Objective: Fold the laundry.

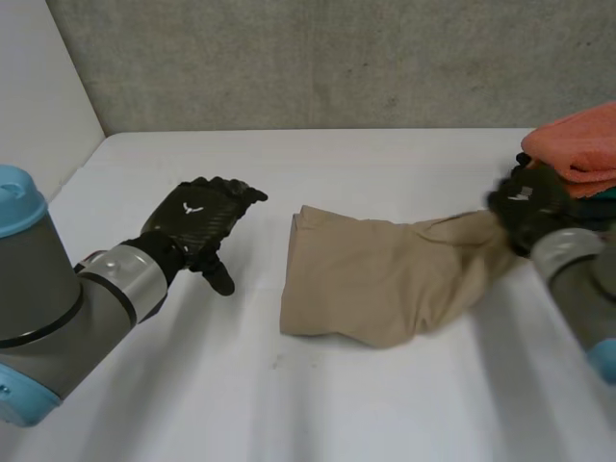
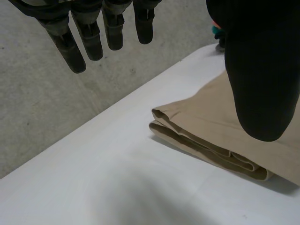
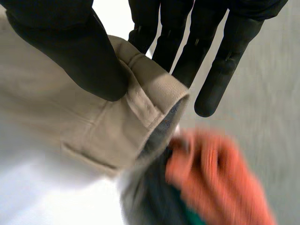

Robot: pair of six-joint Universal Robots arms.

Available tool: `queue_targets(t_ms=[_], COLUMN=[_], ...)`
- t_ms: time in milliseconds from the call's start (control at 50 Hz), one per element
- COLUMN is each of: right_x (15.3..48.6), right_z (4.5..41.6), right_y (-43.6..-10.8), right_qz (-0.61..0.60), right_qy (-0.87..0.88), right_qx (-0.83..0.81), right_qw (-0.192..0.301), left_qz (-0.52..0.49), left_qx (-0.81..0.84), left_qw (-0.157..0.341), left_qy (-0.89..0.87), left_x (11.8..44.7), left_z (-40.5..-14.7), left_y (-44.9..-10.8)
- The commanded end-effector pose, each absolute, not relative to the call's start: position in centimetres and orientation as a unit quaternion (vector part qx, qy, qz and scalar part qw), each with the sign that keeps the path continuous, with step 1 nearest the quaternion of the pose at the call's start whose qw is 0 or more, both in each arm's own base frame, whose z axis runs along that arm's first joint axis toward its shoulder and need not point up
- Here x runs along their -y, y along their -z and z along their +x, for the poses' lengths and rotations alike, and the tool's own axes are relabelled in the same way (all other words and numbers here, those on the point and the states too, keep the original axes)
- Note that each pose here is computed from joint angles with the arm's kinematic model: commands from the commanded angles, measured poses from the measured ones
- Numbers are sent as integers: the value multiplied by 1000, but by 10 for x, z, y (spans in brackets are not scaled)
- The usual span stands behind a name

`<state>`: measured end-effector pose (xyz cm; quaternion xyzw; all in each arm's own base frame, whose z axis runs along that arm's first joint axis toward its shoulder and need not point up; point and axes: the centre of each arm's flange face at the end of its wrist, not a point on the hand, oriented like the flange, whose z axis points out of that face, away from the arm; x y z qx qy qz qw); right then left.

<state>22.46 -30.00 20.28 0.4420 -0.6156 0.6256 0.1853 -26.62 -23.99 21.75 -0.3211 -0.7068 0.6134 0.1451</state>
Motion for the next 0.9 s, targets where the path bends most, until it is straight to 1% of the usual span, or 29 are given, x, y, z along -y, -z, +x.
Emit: queue_targets(t_ms=[20,80,120,140,180,220,260,280,320,340,360,380,400,420,480,500,520,560,600,640,680,720,740,780,820,840,900], right_x=[210,183,182,185,190,201,214,227,241,247,261,268,273,277,285,286,290,294,296,299,301,303,304,306,309,312,317], right_z=[345,368,372,373,371,368,362,353,341,334,322,316,312,308,299,299,298,298,300,300,302,303,303,303,301,297,292], right_y=[-184,-157,-150,-153,-160,-173,-188,-212,-233,-242,-243,-241,-241,-240,-225,-220,-212,-203,-189,-178,-163,-153,-149,-136,-130,-126,-129], right_qz=[585,624,627,621,605,556,502,435,370,338,287,267,254,244,244,249,260,272,282,284,290,295,297,304,311,320,330], right_qy=[-691,-666,-655,-648,-644,-652,-665,-683,-696,-699,-689,-684,-679,-675,-648,-640,-629,-611,-579,-558,-529,-511,-504,-485,-478,-477,-484], right_qx=[424,398,412,433,461,506,537,561,579,588,616,628,638,647,683,691,703,717,740,756,773,783,787,798,802,804,802], right_qw=[-25,-90,-90,-83,-79,-98,-133,-173,-208,-226,-252,-258,-260,-258,-232,-225,-209,-199,-195,-193,-195,-196,-196,-188,-175,-153,-116], left_qz=[-303,-295,-288,-286,-284,-280,-276,-277,-279,-284,-286,-289,-293,-300,-313,-321,-326,-334,-339,-340,-340,-338,-333,-329,-328,-330,-346], left_qx=[709,711,711,711,709,706,701,697,690,680,676,672,667,661,653,651,652,661,685,707,740,761,777,791,797,798,797], left_qw=[145,146,144,142,140,138,139,141,147,157,161,166,172,184,199,207,211,210,199,185,154,133,113,94,72,66,45], left_qy=[-621,-622,-625,-627,-630,-636,-643,-646,-652,-657,-659,-661,-663,-663,-660,-656,-652,-638,-614,-592,-559,-537,-521,-508,-502,-500,-492], left_x=[242,243,244,244,245,246,247,247,246,245,244,244,243,241,240,239,238,237,239,240,241,243,246,250,256,258,262], left_z=[-260,-259,-259,-259,-260,-260,-264,-267,-273,-280,-284,-288,-293,-304,-322,-334,-340,-349,-358,-361,-361,-358,-354,-349,-345,-343,-336], left_y=[-224,-225,-228,-229,-230,-234,-239,-242,-246,-250,-251,-252,-253,-252,-248,-244,-241,-231,-214,-200,-179,-165,-153,-142,-133,-131,-131])
